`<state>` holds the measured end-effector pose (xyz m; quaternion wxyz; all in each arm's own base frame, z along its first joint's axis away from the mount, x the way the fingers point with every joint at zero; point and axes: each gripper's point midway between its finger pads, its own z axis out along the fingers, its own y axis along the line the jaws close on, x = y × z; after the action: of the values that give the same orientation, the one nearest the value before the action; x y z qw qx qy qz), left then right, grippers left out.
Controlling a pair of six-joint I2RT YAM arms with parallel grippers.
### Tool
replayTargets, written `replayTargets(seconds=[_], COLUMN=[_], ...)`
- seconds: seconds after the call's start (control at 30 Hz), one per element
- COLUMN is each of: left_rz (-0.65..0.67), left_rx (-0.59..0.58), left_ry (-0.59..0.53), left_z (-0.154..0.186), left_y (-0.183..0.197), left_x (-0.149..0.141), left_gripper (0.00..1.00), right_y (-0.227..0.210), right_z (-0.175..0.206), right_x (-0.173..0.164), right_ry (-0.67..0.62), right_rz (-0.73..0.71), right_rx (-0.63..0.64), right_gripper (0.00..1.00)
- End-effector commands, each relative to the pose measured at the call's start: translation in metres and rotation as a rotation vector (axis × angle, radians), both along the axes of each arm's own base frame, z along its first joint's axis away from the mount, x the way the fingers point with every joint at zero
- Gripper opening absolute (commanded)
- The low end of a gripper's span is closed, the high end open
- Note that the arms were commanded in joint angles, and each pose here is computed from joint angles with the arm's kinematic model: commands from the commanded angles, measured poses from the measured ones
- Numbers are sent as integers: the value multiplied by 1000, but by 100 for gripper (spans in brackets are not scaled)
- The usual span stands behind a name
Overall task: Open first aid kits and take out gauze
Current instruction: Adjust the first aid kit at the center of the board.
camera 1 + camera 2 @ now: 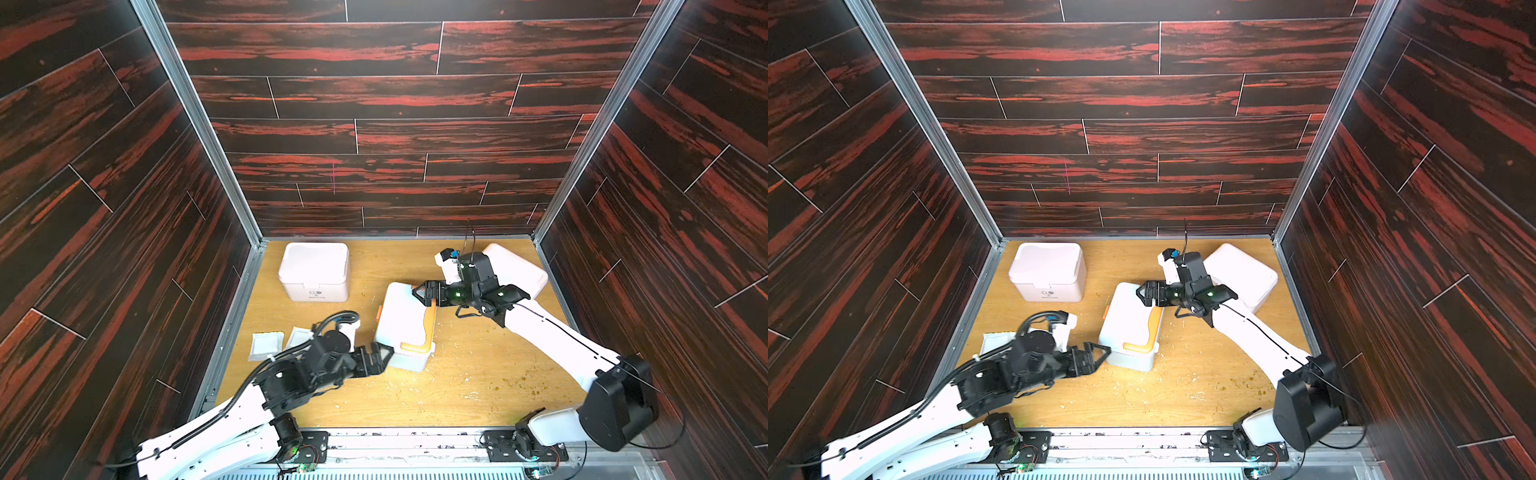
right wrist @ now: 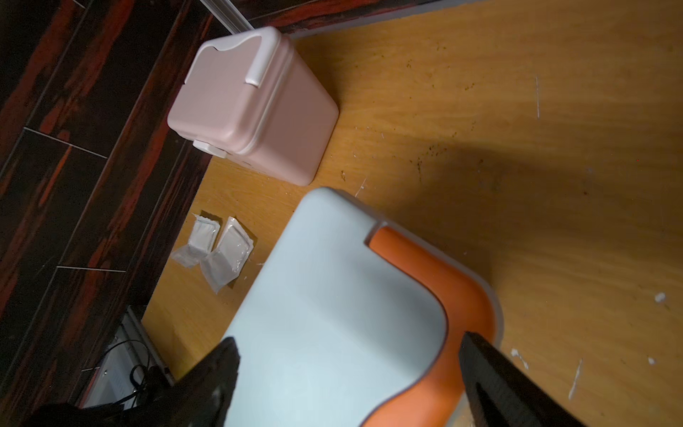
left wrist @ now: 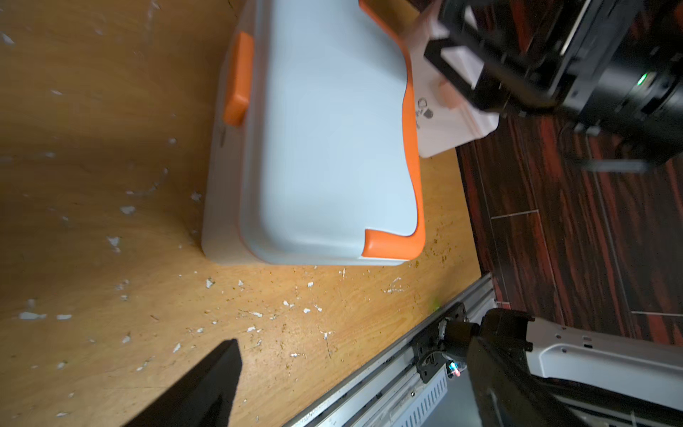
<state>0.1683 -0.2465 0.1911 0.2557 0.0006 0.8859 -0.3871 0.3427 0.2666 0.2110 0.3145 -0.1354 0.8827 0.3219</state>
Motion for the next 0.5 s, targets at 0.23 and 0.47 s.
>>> replayTargets(seconds=[0.23,0.47], left_rz=[-58,70], left_rx=[1,46], left_ry=[20,-11], left_z=[-21,-35], left_y=[-51,-40], left_x=[10,40], left_gripper=[100,100], right_y=[5,15], right_z=[-33,-42], right_x=[35,19], right_ry=[46,134], right_rz=[66,144], right_rx=[-59,-3], right_gripper=[92,89])
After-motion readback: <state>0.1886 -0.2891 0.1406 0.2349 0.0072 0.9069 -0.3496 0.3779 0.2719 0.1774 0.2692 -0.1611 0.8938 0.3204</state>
